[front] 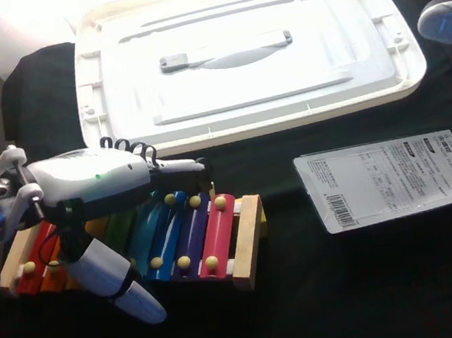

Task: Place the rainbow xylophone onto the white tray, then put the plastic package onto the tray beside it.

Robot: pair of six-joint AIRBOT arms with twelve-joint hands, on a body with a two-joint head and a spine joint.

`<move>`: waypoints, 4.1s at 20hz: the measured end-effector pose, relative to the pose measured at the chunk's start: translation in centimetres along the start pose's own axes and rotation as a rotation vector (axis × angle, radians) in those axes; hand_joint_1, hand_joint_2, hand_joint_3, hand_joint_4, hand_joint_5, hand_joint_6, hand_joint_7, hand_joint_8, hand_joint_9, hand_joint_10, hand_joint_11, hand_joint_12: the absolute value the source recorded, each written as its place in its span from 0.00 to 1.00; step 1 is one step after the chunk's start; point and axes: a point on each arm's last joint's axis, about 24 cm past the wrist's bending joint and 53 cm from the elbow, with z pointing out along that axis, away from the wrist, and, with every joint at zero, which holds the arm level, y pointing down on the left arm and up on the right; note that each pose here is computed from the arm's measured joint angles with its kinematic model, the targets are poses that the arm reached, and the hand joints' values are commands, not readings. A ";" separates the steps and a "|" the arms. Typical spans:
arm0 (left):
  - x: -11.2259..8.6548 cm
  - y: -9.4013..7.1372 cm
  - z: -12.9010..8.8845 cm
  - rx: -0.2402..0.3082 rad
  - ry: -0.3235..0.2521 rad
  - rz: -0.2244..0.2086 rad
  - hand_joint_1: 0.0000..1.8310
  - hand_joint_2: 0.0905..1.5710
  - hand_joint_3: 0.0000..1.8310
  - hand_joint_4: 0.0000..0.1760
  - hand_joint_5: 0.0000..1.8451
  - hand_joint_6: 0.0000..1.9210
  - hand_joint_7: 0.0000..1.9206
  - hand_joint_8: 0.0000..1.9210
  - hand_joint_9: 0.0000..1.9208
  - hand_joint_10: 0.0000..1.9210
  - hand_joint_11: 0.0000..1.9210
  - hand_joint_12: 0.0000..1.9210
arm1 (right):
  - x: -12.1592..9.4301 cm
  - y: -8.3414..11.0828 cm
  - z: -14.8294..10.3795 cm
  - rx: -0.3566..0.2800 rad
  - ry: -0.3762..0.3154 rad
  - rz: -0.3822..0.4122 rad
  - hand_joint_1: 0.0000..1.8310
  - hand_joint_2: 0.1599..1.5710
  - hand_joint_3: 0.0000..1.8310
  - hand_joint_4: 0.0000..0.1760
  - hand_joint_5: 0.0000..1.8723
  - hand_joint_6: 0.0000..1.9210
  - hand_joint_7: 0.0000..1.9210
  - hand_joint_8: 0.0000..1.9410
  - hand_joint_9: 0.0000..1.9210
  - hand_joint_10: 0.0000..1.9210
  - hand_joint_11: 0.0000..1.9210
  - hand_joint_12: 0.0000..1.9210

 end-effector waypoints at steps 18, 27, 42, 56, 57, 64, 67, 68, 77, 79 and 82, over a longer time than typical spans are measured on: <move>-6.0 0.9 -3.7 -0.048 -0.181 0.010 0.71 0.82 0.00 0.00 0.25 0.84 0.32 0.83 0.35 0.82 0.27 0.84 | 0.1 0.1 0.0 -0.004 0.002 0.003 0.35 0.61 0.00 0.06 0.10 0.00 0.20 0.00 0.21 0.00 0.03 0.34; -11.4 -1.3 -4.6 0.000 -0.287 0.093 0.72 0.79 0.00 0.00 0.27 0.84 0.38 0.72 0.41 0.73 0.32 0.67 | 0.3 0.0 0.0 -0.005 0.003 0.006 0.36 0.61 0.00 0.00 0.10 0.00 0.20 0.00 0.21 0.00 0.04 0.34; -19.8 2.0 0.2 -0.151 -0.412 0.132 0.81 0.72 0.00 0.00 0.21 0.61 0.39 0.70 0.44 0.68 0.28 0.78 | 0.9 -0.2 0.2 -0.007 0.006 0.020 0.38 0.58 0.00 0.23 0.11 0.00 0.21 0.00 0.23 0.00 0.05 0.31; -24.7 2.2 5.0 -0.205 -0.479 0.121 0.82 0.75 0.00 0.00 0.20 0.69 0.33 0.77 0.40 0.72 0.30 0.73 | 0.9 -0.3 0.4 -0.033 0.002 0.050 0.35 0.63 0.00 0.11 0.09 0.00 0.22 0.00 0.23 0.00 0.10 0.19; -24.9 2.2 5.1 -0.208 -0.483 0.121 0.80 0.76 0.00 0.00 0.20 0.71 0.33 0.78 0.39 0.73 0.30 0.71 | 1.1 -0.3 0.4 -0.034 0.008 0.050 0.35 0.63 0.00 0.12 0.08 0.00 0.21 0.00 0.22 0.00 0.10 0.18; -25.5 2.3 6.9 -0.200 -0.498 0.104 0.79 0.76 0.00 0.00 0.17 0.69 0.35 0.76 0.37 0.73 0.24 0.80 | 2.0 -0.7 0.6 -0.042 0.025 0.072 0.34 0.66 0.00 0.13 0.08 0.00 0.21 0.00 0.23 0.00 0.13 0.13; -25.6 2.7 7.8 -0.185 -0.508 0.067 0.73 0.78 0.00 0.00 0.14 0.69 0.35 0.77 0.28 0.62 0.15 0.75 | 1.8 -0.6 0.6 -0.052 0.022 0.071 0.35 0.69 0.01 0.10 0.06 0.00 0.21 0.00 0.22 0.00 0.13 0.12; -25.2 2.8 8.1 -0.181 -0.502 0.069 0.78 0.77 0.00 0.00 0.14 0.70 0.33 0.80 0.34 0.74 0.17 0.75 | 1.9 -0.6 0.6 -0.054 0.021 0.073 0.35 0.69 0.00 0.07 0.07 0.00 0.21 0.00 0.22 0.00 0.13 0.12; -22.9 4.6 9.5 -0.158 -0.488 -0.048 0.71 0.78 0.00 0.00 0.19 0.57 0.35 0.76 0.21 0.66 0.16 0.81 | 2.1 -0.2 0.6 -0.075 0.025 0.080 0.30 0.68 0.00 0.05 0.06 0.00 0.21 0.00 0.23 0.00 0.15 0.12; -22.4 4.9 9.6 -0.159 -0.482 -0.051 0.61 0.82 0.00 0.11 0.32 0.82 0.33 0.77 0.21 0.68 0.15 0.85 | 2.2 -0.1 0.6 -0.078 0.026 0.081 0.30 0.68 0.00 0.05 0.06 0.00 0.22 0.01 0.24 0.01 0.16 0.13; -21.5 5.7 9.8 -0.171 -0.474 -0.068 0.61 0.82 0.00 0.13 0.33 0.81 0.35 0.75 0.24 0.66 0.17 0.82 | 2.1 0.0 0.6 -0.081 0.025 0.082 0.29 0.66 0.00 0.02 0.06 0.00 0.22 0.00 0.24 0.01 0.16 0.13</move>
